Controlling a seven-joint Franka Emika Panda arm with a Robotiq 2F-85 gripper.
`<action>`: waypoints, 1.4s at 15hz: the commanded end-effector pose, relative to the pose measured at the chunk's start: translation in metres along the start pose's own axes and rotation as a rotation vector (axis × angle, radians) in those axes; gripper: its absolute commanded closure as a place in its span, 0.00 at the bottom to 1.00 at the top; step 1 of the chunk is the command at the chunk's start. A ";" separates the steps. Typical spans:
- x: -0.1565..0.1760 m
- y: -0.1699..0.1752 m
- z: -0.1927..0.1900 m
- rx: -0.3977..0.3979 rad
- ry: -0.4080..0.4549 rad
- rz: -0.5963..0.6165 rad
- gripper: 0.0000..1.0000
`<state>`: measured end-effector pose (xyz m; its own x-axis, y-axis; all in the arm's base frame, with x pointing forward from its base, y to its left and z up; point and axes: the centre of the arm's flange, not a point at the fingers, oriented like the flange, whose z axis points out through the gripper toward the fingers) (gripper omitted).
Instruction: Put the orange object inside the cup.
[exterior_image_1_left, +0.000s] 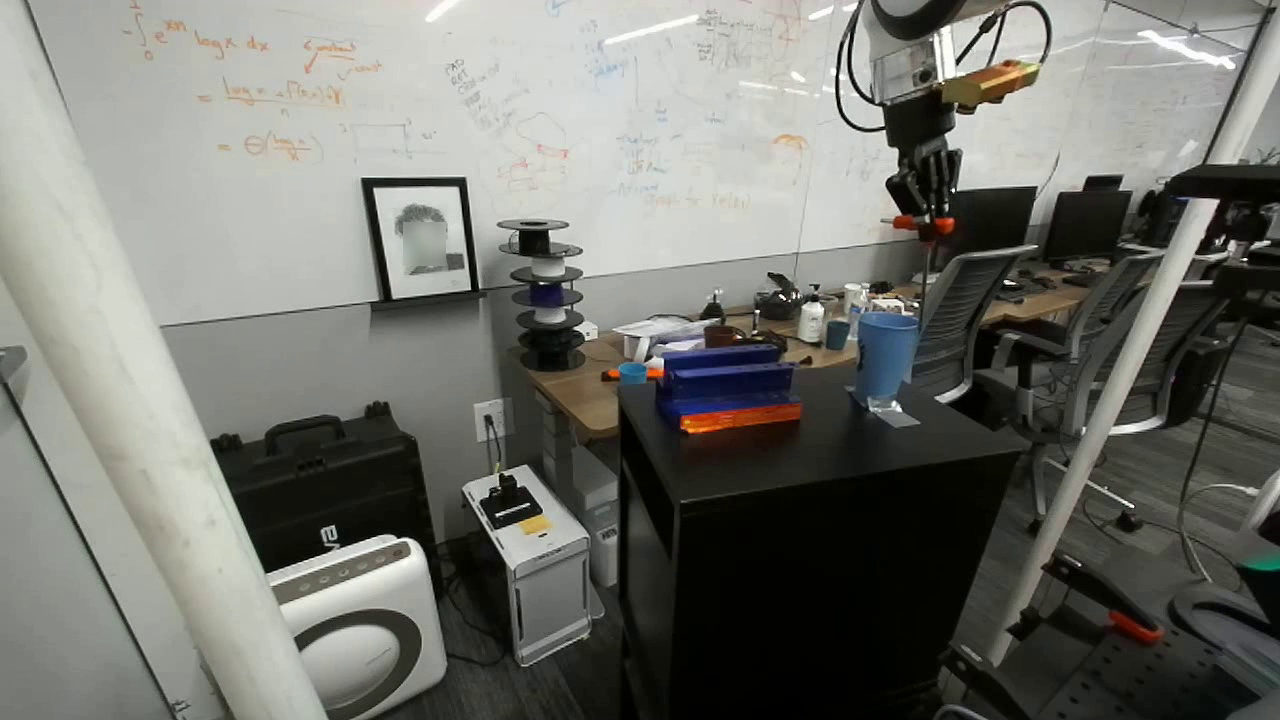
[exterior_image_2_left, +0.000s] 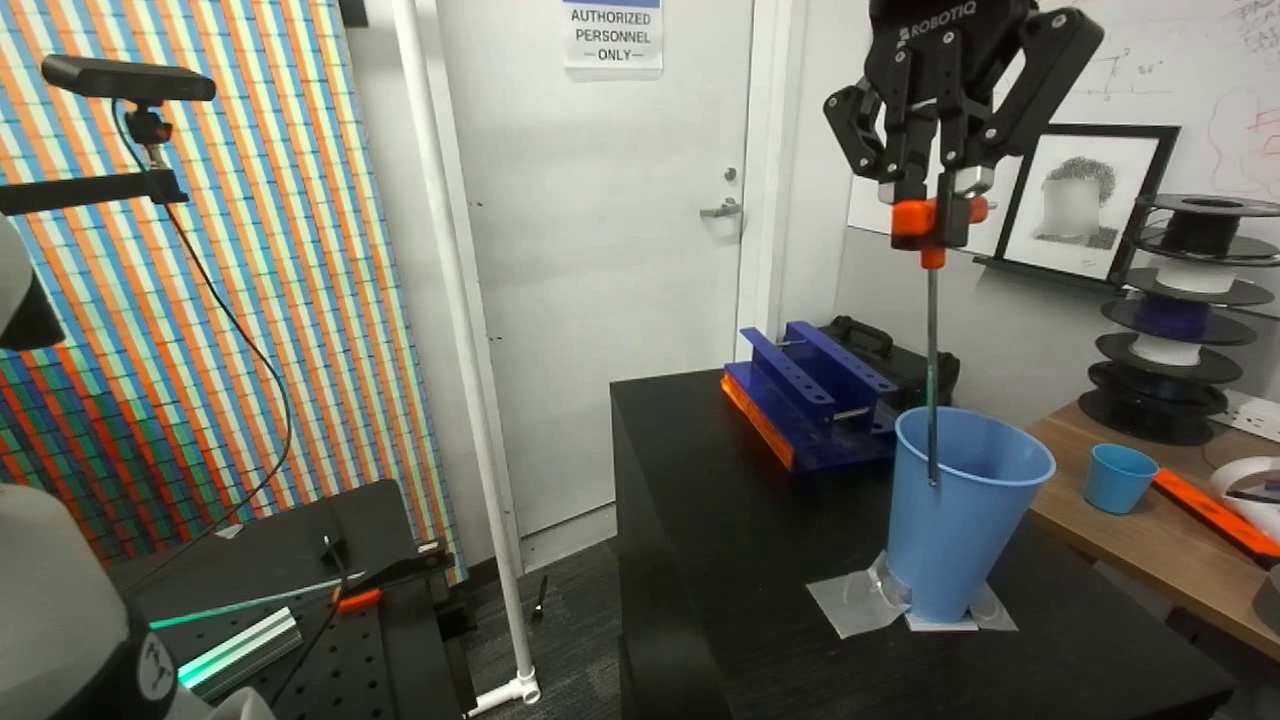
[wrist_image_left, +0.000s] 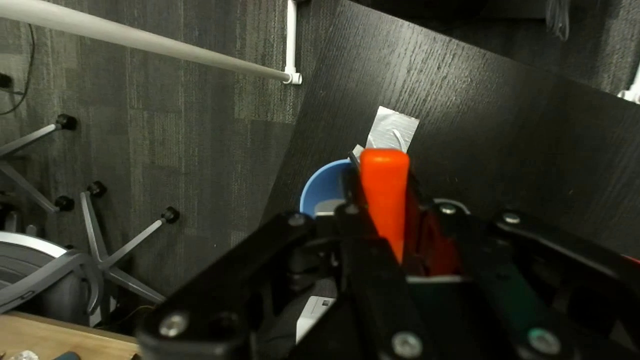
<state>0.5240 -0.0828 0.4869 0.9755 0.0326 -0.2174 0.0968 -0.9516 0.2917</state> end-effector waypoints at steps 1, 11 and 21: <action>0.007 0.003 -0.019 -0.031 0.029 0.016 0.90; -0.006 0.015 -0.048 -0.067 0.084 0.041 0.90; 0.035 -0.006 0.006 0.001 0.010 -0.023 0.90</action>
<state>0.5465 -0.0788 0.4800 0.9774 0.0393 -0.2076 0.1046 -0.9437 0.3137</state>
